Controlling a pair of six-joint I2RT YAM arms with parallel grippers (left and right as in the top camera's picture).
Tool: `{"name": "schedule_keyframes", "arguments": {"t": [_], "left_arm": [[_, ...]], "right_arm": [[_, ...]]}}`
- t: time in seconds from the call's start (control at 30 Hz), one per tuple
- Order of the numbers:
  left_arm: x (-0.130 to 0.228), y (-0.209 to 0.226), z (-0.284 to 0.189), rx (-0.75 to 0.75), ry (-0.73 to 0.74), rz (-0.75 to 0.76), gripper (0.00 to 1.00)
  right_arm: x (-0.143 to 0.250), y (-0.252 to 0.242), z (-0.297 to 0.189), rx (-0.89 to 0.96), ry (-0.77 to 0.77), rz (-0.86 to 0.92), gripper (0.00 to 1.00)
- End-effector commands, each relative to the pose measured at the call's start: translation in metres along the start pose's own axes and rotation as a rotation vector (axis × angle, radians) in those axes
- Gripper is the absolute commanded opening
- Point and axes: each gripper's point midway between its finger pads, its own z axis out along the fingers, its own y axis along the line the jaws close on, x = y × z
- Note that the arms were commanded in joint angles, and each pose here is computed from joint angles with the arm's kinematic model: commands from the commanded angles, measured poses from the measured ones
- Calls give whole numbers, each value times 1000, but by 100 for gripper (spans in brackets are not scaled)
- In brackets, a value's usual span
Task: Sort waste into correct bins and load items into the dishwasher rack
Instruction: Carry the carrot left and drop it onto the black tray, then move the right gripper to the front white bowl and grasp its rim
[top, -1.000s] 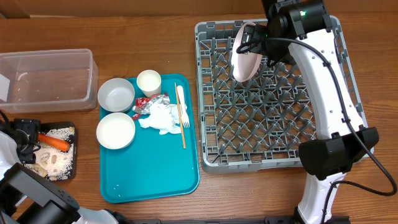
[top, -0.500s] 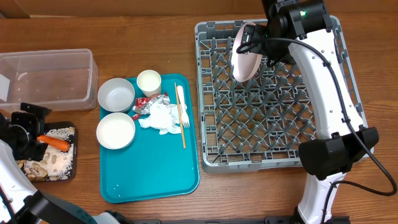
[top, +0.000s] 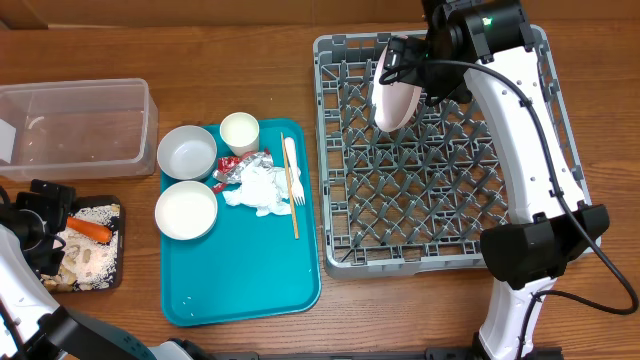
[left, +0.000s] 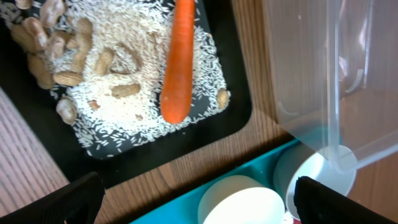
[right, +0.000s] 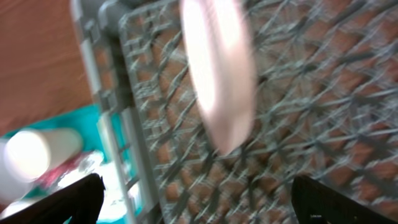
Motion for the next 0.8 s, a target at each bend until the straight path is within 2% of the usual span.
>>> {"name": "schedule_keyframes", "arguments": {"t": [0.0,0.07,0.13,0.3,0.57,0.6,0.77], "left_arm": [[-8,3,-6,-22,-39,19,100],[-8,3,-6,-22,-39,19,100],[-8,3,-6,-22,-39,19,100],[-8,2,-6,-21,-39,20,100],[-8,2,-6,-22,-39,20,100],[-8,2,-6,-21,-39,20,100],[-8,2,-6,-21,-38,20,100]], "right_arm": [[17,47,-27,-272,78,-11,100],[24,77,-35,-421,112,-52,100],[33,94,-38,-455,116,-114,100],[75,133,-33,-425,140,-277,100],[170,211,4,-388,210,-528,100],[179,218,10,-390,221,-544,99],[221,240,40,-359,306,-508,80]]}}
